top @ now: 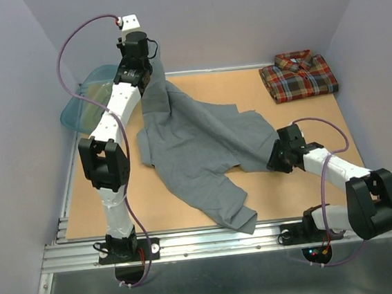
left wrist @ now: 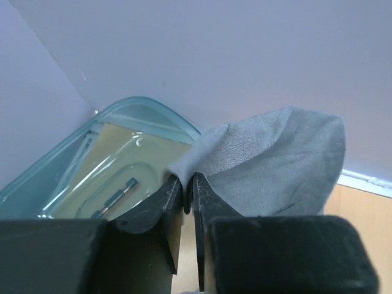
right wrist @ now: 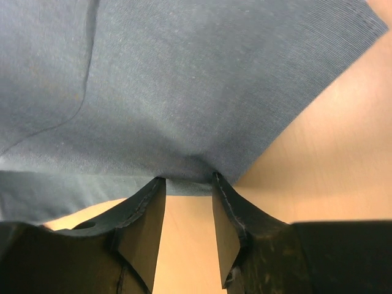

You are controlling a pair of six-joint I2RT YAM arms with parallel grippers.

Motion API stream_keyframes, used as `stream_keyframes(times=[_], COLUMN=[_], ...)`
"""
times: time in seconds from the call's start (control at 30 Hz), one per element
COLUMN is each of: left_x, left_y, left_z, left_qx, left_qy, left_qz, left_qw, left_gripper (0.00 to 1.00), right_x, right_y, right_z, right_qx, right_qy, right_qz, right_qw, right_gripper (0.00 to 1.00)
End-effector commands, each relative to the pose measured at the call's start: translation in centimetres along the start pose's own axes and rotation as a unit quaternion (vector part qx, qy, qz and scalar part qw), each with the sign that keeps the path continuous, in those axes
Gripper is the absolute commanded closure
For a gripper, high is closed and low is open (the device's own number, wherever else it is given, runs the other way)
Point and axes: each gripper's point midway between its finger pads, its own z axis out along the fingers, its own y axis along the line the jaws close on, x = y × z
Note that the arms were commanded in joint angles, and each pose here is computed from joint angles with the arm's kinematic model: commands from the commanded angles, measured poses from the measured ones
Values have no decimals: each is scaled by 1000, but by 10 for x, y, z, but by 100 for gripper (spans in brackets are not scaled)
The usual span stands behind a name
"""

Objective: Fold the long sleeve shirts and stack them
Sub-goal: Flatten the shirt out

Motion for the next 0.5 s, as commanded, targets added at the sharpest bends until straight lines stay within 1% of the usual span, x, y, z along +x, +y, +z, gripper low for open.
stream_keyframes(times=[0.0, 0.07, 0.1, 0.17, 0.2, 0.23, 0.3, 0.33, 0.37, 0.4, 0.43, 0.47], left_x=[-3, 8, 10, 9, 2, 2, 0, -5, 11, 19, 14, 23], left_y=[16, 23, 26, 35, 40, 42, 43, 39, 36, 32, 19, 13], left_z=[7, 6, 5, -1, -8, -14, -24, -40, -46, -55, -79, -91], left_qx=[-45, -60, -65, -73, -75, -74, -62, -35, -23, -6, 41, 63], left_qy=[-4, 15, 21, 31, 29, 36, 46, 56, 77, 90, 98, 112], left_qz=[4, 3, 0, -6, -11, -14, -22, -29, -33, -34, -43, -47], left_qw=[999, 998, 998, 997, 997, 996, 997, 997, 996, 995, 993, 991], left_gripper=[57, 46, 36, 28, 20, 16, 11, 10, 10, 10, 10, 10], right_x=[6, -13, -18, -34, -39, -49, -58, -63, -69, -72, -74, -76], right_y=[-14, -1, 3, 15, 18, 26, 34, 37, 44, 46, 48, 50], right_z=[-13, -26, -30, -43, -47, -55, -62, -65, -68, -69, -70, -69], right_qx=[26, 9, 2, -12, -16, -27, -39, -45, -52, -54, -56, -55], right_qy=[13, -12, -17, -35, -41, -53, -64, -68, -74, -76, -77, -75], right_qz=[-37, -45, -53, -58, -63, -66, -78, -82, -91, -95, -97, -99], right_qw=[999, 999, 998, 998, 997, 996, 994, 993, 992, 991, 991, 991], right_gripper=[57, 56, 55, 54, 54, 53, 52, 52, 52, 52, 52, 52])
